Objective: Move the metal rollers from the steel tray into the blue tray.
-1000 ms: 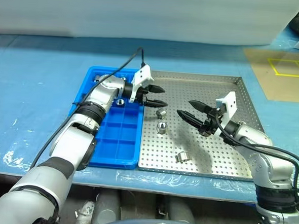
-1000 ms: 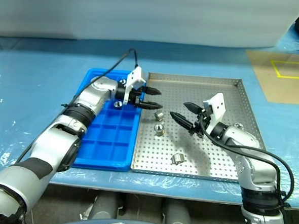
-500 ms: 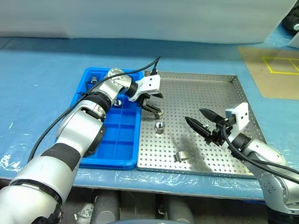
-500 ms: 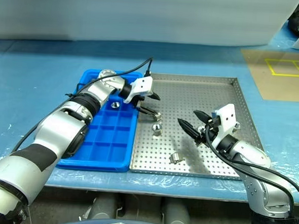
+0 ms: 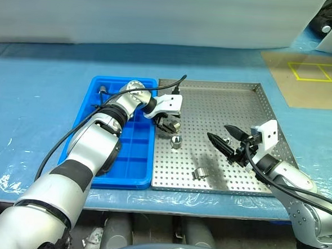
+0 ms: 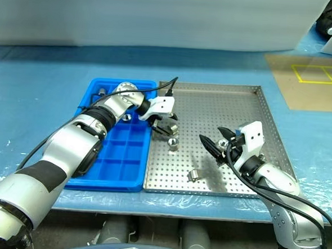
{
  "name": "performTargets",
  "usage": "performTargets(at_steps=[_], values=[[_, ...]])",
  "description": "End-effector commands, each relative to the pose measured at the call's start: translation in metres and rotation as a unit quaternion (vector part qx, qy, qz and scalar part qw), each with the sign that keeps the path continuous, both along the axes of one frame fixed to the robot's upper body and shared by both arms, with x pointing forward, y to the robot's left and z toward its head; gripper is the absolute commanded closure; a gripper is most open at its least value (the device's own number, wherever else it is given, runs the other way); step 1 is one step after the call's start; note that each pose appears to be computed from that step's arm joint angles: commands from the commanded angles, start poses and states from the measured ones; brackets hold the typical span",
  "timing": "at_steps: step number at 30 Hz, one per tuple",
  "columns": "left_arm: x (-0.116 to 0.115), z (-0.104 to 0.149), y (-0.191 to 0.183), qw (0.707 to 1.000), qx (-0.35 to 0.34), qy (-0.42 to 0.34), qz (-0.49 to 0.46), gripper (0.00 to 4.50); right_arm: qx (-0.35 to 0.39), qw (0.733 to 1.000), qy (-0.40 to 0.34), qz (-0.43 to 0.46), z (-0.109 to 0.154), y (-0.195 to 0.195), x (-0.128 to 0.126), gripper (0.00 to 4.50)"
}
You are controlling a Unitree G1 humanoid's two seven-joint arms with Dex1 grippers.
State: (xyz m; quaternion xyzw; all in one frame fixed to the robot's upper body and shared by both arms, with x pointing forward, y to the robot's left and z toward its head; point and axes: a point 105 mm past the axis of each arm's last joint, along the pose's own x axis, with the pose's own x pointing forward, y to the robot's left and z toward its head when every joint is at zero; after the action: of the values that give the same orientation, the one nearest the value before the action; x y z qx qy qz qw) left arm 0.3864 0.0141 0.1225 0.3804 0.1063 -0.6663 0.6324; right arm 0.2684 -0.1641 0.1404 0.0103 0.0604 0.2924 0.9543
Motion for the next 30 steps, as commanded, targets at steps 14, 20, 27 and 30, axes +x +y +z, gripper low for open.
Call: performTargets(at_steps=[14, 20, 27, 30], values=[[-0.001, -0.020, 0.004, 0.999, 0.019, 0.017, 0.026, 2.41, -0.009, 0.999, -0.029, -0.020, 0.009, -0.002, -0.002, 0.75], [-0.003, -0.025, 0.007, 0.999, 0.031, 0.026, 0.025, 2.41, -0.009, 0.999, -0.030, -0.027, 0.008, -0.003, -0.001, 0.75], [-0.004, -0.027, 0.012, 0.998, 0.040, 0.037, 0.025, 2.59, -0.012, 0.999, -0.033, -0.036, 0.009, -0.006, 0.001, 0.75], [0.000, -0.025, 0.014, 0.998, 0.033, 0.031, 0.039, 3.12, -0.013, 0.999, -0.034, -0.039, 0.008, -0.006, 0.002, 0.75]])
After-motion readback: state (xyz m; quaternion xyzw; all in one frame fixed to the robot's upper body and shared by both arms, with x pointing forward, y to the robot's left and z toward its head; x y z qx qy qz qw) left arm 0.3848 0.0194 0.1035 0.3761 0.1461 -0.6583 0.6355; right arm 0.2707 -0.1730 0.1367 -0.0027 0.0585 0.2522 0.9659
